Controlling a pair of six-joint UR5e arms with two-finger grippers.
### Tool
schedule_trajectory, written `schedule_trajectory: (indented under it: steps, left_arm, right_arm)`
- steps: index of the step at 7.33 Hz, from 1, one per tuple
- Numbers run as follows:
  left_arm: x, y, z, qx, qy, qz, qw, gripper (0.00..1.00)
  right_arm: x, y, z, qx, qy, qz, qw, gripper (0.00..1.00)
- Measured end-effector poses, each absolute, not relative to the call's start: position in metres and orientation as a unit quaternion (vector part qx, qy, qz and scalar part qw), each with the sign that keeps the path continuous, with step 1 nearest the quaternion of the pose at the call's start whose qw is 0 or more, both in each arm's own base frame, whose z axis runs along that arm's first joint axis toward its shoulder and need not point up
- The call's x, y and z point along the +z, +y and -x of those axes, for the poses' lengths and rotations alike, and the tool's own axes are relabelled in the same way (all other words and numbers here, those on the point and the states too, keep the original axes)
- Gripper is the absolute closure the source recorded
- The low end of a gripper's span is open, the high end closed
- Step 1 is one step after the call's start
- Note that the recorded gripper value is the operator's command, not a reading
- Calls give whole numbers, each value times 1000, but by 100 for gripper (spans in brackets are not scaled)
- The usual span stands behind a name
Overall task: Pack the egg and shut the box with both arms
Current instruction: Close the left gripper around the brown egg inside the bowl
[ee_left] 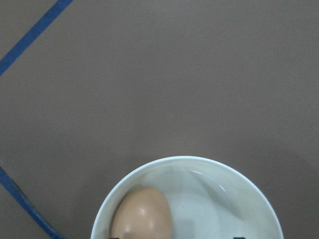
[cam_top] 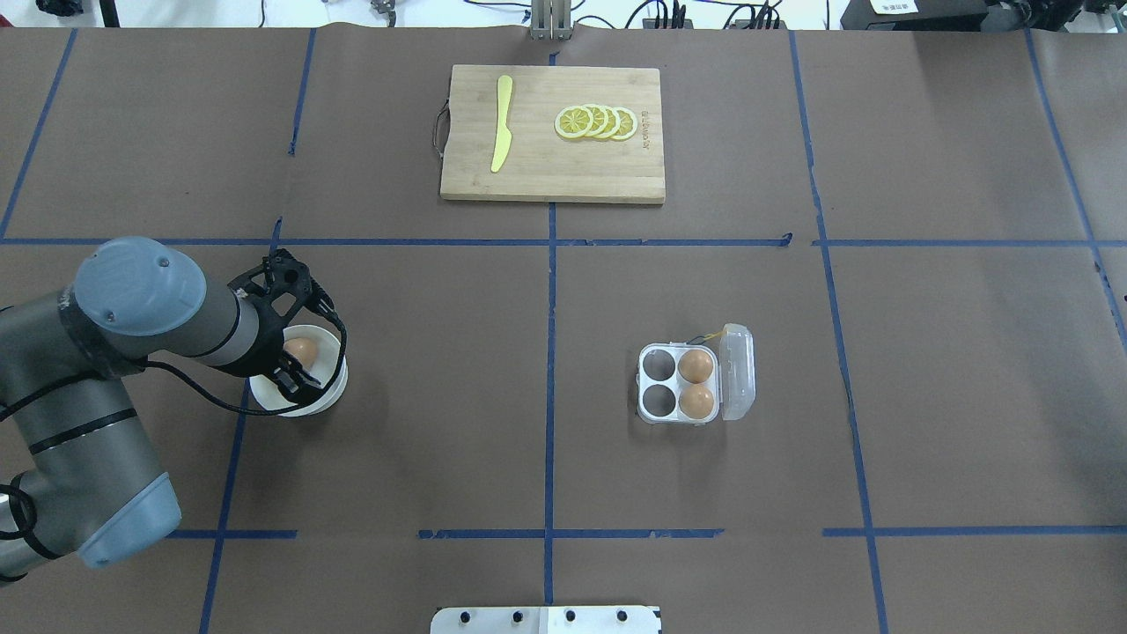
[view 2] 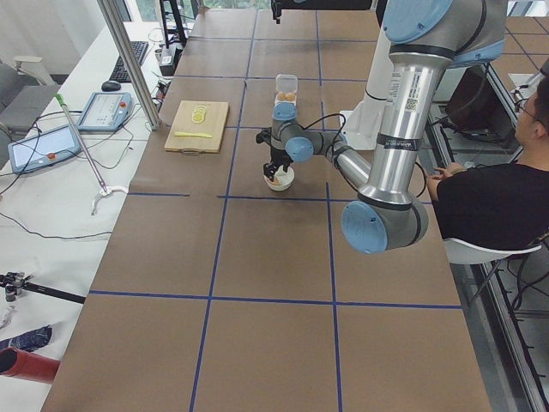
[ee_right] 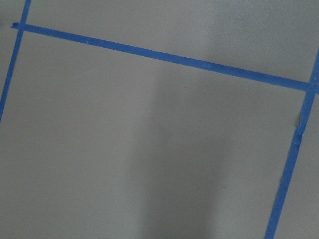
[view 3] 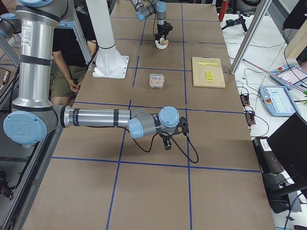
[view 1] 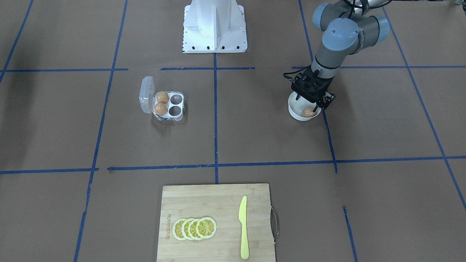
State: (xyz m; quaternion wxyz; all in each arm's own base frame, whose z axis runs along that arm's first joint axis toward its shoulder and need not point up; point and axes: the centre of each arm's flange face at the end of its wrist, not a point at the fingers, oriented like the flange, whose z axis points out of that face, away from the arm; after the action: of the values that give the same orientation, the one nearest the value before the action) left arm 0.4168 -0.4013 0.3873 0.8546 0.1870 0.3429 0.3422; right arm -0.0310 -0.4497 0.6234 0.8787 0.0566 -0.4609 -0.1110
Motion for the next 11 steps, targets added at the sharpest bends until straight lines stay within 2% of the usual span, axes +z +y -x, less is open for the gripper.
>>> schedule_trajectory:
  steps: [11]
  left_arm:
    - [402,-407,-427,343,344,-189,853,26]
  right_arm:
    - [625,-450,34,-113,-461,-53,879,0]
